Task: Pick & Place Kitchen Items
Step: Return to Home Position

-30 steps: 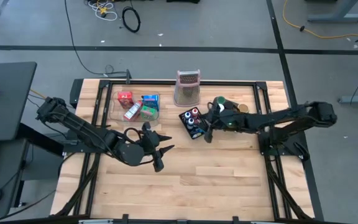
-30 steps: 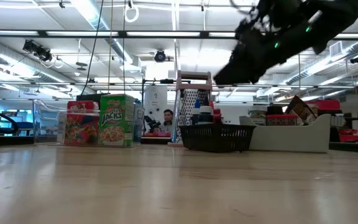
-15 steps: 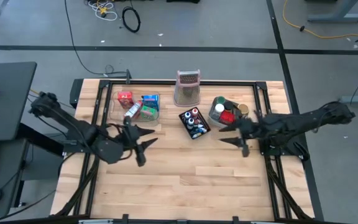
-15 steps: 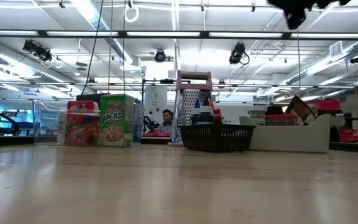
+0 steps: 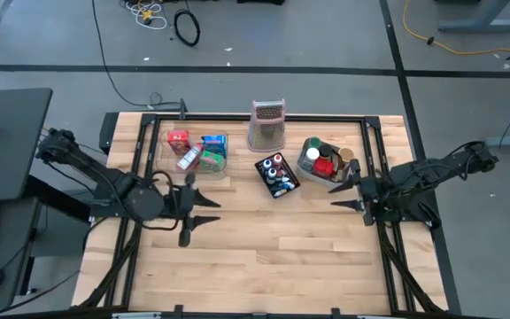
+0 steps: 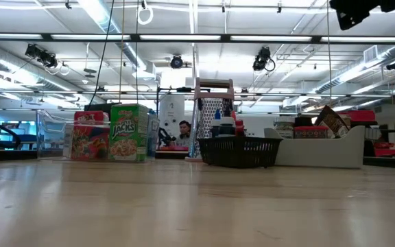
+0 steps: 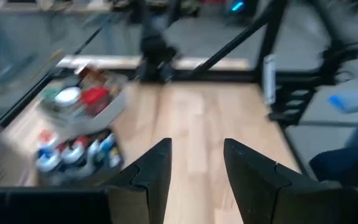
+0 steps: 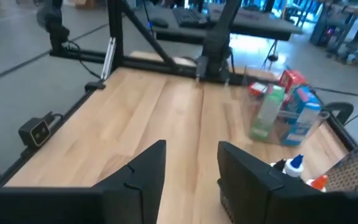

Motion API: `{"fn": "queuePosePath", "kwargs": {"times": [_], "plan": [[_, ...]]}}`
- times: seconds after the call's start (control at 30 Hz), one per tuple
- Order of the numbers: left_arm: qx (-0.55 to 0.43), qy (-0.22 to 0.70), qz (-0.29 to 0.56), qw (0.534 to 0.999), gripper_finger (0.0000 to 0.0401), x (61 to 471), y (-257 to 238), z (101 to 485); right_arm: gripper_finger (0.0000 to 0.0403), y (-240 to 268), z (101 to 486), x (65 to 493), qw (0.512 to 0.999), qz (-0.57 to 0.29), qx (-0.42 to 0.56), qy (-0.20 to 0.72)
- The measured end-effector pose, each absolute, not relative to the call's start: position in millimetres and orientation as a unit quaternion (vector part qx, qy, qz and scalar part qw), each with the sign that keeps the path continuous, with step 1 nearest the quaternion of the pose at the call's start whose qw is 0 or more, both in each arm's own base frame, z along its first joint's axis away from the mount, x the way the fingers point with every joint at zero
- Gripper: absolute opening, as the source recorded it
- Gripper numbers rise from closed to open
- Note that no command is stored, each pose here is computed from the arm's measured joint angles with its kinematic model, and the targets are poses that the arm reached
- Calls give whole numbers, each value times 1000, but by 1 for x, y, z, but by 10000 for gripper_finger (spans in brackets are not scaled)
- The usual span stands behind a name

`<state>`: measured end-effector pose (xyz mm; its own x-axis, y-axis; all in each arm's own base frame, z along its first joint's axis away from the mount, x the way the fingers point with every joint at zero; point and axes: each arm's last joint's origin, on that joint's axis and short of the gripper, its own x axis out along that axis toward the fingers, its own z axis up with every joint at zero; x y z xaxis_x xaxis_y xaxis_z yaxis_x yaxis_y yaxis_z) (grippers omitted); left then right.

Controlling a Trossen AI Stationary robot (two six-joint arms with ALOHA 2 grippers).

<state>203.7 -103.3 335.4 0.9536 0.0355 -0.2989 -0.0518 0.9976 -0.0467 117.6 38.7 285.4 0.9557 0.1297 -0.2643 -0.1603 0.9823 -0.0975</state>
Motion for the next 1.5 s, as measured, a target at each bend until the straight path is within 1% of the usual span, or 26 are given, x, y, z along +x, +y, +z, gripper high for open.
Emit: {"fn": "queuePosePath", "kwargs": {"times": [0.07,0.17,0.3,0.43,0.53,0.73,0.93,1.1,1.37,1.5], "plan": [[-29,125,-2,992,155,202,-95,324,155,36,287,112,988,73,-61,121],[-49,89,-10,995,155,194,-76,305,155,33,291,102,989,76,-78,100],[-80,55,-4,995,155,174,-51,277,155,28,291,90,991,80,-83,72],[-96,8,19,995,155,149,-33,257,155,25,276,83,991,80,-81,66],[-104,-22,26,994,155,131,-25,246,155,25,263,81,993,79,-74,55],[-103,-79,23,991,155,104,-18,225,155,24,259,78,996,76,-45,1],[-85,-127,5,988,155,90,-15,205,155,25,249,81,996,82,-34,6],[-50,-134,-6,990,155,91,-16,194,155,30,237,86,992,123,-11,-10],[-72,-106,5,992,155,93,-16,187,155,34,206,96,990,136,3,-28],[-80,-90,27,992,155,94,-15,183,155,35,190,99,990,136,6,-44]]}}
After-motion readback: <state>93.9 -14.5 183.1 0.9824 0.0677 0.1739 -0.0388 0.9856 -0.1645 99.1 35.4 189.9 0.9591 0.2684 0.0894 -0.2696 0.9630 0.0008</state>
